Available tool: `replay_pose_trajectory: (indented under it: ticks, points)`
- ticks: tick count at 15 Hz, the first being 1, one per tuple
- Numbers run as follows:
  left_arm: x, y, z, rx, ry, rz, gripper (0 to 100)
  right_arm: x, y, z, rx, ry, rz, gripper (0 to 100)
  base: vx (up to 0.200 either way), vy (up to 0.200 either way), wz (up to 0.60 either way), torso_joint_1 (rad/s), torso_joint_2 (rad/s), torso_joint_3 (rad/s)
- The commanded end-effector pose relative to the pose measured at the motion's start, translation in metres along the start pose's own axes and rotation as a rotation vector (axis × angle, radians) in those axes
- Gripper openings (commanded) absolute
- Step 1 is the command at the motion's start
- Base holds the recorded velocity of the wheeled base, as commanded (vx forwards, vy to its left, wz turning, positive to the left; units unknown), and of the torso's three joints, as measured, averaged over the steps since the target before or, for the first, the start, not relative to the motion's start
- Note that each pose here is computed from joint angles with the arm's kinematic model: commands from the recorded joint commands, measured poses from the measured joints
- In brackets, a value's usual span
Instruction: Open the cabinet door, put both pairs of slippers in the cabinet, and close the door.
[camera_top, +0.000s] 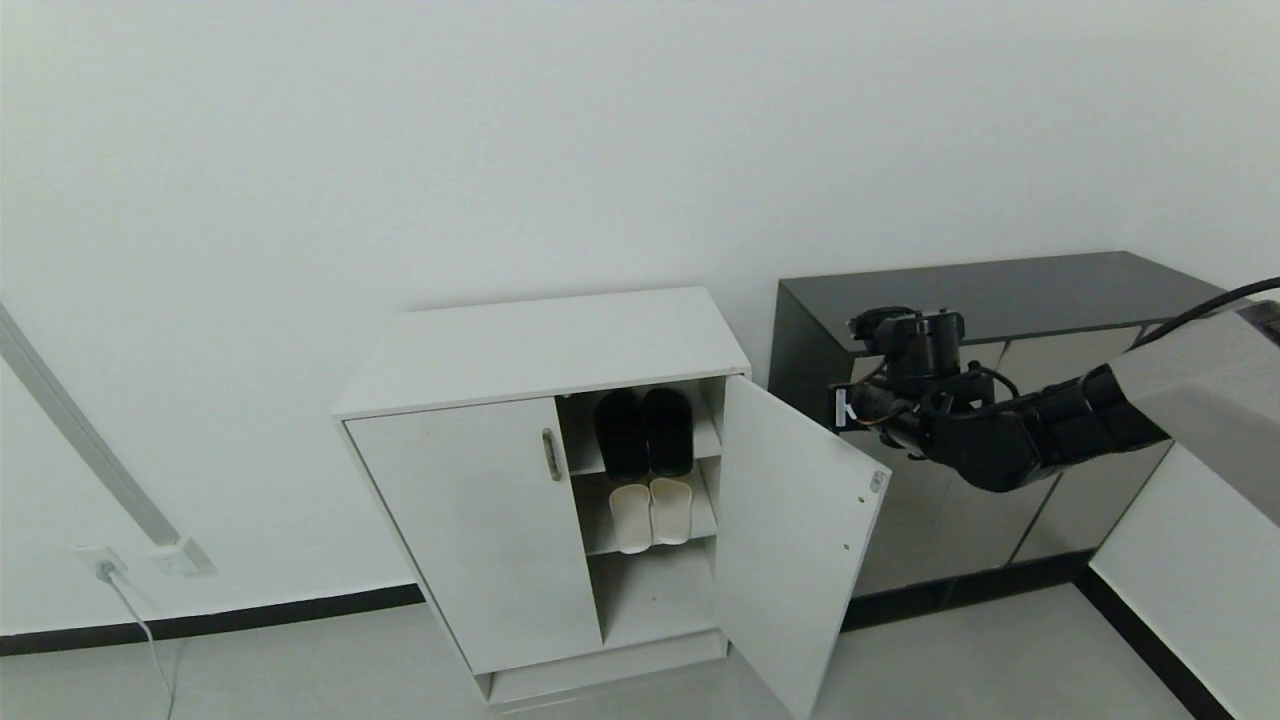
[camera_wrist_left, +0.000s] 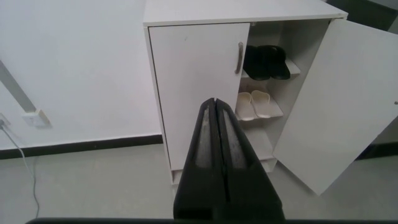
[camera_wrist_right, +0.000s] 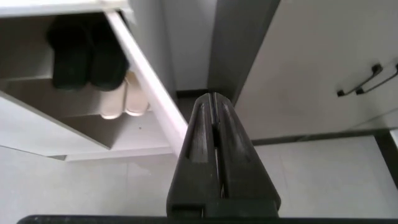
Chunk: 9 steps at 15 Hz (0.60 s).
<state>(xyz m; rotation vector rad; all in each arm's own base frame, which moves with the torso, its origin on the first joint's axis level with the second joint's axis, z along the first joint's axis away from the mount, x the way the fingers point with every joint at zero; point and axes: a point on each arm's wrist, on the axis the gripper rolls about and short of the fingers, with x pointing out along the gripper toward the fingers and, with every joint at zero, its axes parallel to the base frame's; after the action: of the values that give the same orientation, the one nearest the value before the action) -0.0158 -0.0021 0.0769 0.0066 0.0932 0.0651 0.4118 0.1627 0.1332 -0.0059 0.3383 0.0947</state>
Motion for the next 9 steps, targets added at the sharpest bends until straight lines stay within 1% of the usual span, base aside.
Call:
replay_pose_trajectory:
  ticks: [1, 6, 9]
  points:
    - [0.0, 0.0, 0.0, 0.0, 0.001, 0.002, 0, 0.011, -0.001, -0.014, -0.005, 0.033, -0.01, 0, 0.0, 0.0, 0.0, 0.0, 0.0, 0.0]
    - [0.0, 0.0, 0.0, 0.0, 0.001, 0.0, 0, 0.024, 0.001, -0.034, -0.005, 0.08, -0.015, 0, 0.0, 0.0, 0.0, 0.0, 0.0, 0.0]
    - [0.0, 0.0, 0.0, 0.0, 0.001, -0.001, 0, 0.026, 0.002, -0.039, -0.007, 0.083, -0.014, 0, 0.0, 0.0, 0.0, 0.0, 0.0, 0.0]
